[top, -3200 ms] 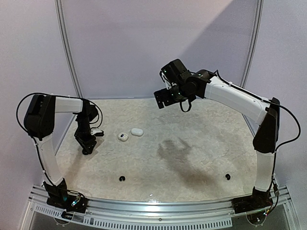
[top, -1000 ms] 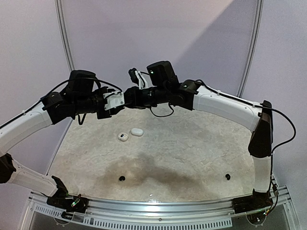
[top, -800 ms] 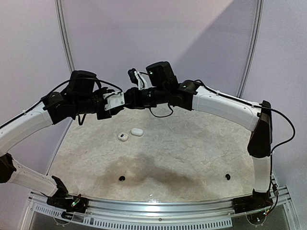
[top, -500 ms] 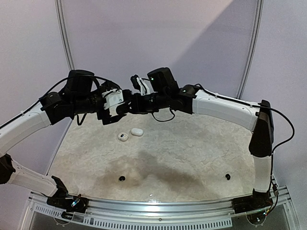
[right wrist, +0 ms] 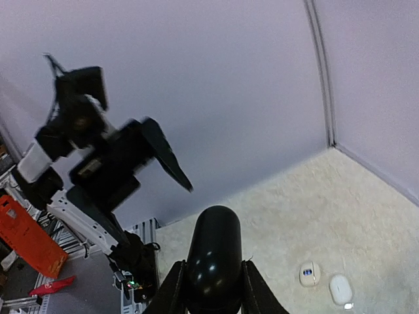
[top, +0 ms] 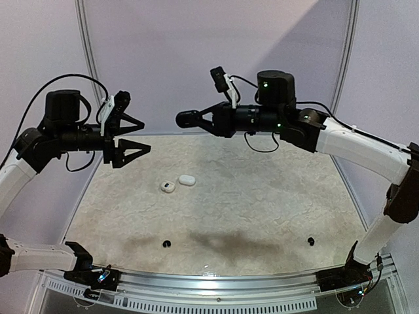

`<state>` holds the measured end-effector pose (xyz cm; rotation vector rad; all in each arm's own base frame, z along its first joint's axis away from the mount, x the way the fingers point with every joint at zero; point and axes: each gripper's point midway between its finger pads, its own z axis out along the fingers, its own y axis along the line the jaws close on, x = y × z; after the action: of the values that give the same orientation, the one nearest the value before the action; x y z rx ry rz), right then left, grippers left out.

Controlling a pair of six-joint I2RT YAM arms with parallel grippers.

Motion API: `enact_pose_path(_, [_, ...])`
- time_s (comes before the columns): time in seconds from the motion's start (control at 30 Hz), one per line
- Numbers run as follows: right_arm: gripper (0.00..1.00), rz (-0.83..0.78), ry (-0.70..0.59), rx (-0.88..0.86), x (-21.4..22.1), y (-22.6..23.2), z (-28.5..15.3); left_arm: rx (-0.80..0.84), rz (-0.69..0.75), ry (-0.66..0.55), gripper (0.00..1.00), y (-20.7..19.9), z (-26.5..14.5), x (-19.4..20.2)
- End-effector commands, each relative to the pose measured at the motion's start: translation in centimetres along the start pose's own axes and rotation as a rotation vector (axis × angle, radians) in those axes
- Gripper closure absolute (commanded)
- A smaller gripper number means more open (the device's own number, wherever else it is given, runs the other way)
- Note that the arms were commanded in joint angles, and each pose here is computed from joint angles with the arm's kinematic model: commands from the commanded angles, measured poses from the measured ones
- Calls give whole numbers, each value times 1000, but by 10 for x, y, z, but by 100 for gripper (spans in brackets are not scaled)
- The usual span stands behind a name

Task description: Insert the wireless bluetooth earbuds into the charging case

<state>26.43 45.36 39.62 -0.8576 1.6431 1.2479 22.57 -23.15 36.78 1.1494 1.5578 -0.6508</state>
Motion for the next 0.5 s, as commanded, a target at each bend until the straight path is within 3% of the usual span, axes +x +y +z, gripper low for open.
enact_pose_path(0.0, [100,-212,-127,-221,-28,51,-14,252,-195,-252,19,-35,-2,-32])
enact_pose_path(0.1, [100,-321,-184,-278,-31,78,-17,324,-203,-455,19,-40,-6,-59])
enact_pose_path(0.17, [100,-386,-228,-313,-35,92,-20,353,-190,-527,18,-46,-5,-68])
enact_pose_path(0.47, [100,-430,-222,-377,-31,104,-26,362,-248,-542,21,-49,3,-81])
